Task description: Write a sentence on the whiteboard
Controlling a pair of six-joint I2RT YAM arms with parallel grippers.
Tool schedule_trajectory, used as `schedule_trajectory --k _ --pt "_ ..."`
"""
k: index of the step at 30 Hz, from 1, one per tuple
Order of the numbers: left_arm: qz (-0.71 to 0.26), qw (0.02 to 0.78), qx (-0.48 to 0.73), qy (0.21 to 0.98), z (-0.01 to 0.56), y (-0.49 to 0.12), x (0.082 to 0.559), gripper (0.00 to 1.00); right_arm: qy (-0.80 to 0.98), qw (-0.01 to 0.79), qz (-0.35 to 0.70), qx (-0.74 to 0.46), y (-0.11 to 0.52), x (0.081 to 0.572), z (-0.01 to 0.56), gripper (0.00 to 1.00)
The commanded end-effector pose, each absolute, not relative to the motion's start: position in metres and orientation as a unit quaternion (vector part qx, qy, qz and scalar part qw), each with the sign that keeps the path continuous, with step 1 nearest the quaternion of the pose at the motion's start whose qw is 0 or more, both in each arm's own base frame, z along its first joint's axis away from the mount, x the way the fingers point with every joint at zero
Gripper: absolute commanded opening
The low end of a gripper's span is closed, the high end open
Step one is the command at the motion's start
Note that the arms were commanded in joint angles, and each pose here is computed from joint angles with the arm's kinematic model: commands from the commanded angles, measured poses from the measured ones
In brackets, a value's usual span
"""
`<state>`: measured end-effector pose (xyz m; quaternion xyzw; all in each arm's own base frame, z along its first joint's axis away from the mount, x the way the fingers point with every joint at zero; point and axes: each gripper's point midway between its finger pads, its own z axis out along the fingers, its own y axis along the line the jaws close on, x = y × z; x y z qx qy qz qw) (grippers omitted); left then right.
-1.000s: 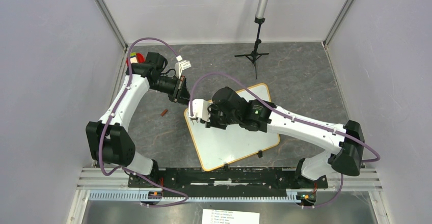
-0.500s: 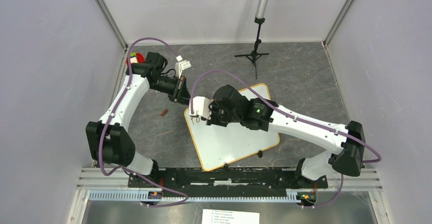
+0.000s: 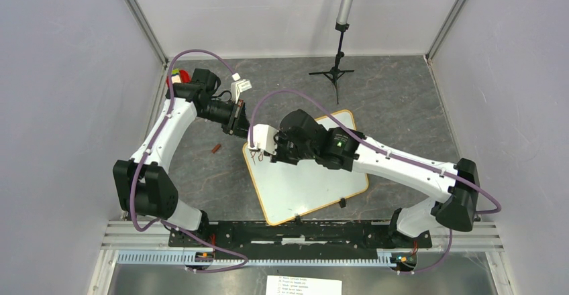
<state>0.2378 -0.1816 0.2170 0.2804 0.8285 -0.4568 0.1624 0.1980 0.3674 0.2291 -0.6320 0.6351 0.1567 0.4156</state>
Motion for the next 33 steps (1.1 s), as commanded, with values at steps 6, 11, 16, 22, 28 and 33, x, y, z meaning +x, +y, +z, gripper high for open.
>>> schedule_trajectory --k 6,11,16,22,28,33 --pt "-0.466 0.167 0.274 0.824 0.228 -0.185 0.237 0.06 0.608 0.428 0.198 -0.639 0.379 0.188 0.252 0.00" --pt "-0.462 0.179 0.276 0.824 0.235 -0.183 0.236 0.29 0.593 0.431 0.235 -0.638 0.375 0.178 0.268 0.00" --pt "-0.456 0.189 0.272 0.826 0.243 -0.176 0.234 0.48 0.585 0.427 0.262 -0.637 0.367 0.170 0.276 0.00" --pt "-0.452 0.177 0.269 0.832 0.237 -0.165 0.221 0.57 0.597 0.429 0.251 -0.630 0.358 0.175 0.267 0.00" --pt "-0.465 0.168 0.271 0.826 0.233 -0.166 0.214 0.52 0.606 0.429 0.243 -0.624 0.360 0.181 0.260 0.00" --pt "-0.474 0.160 0.268 0.823 0.230 -0.168 0.215 0.50 0.614 0.427 0.243 -0.618 0.362 0.183 0.256 0.00"
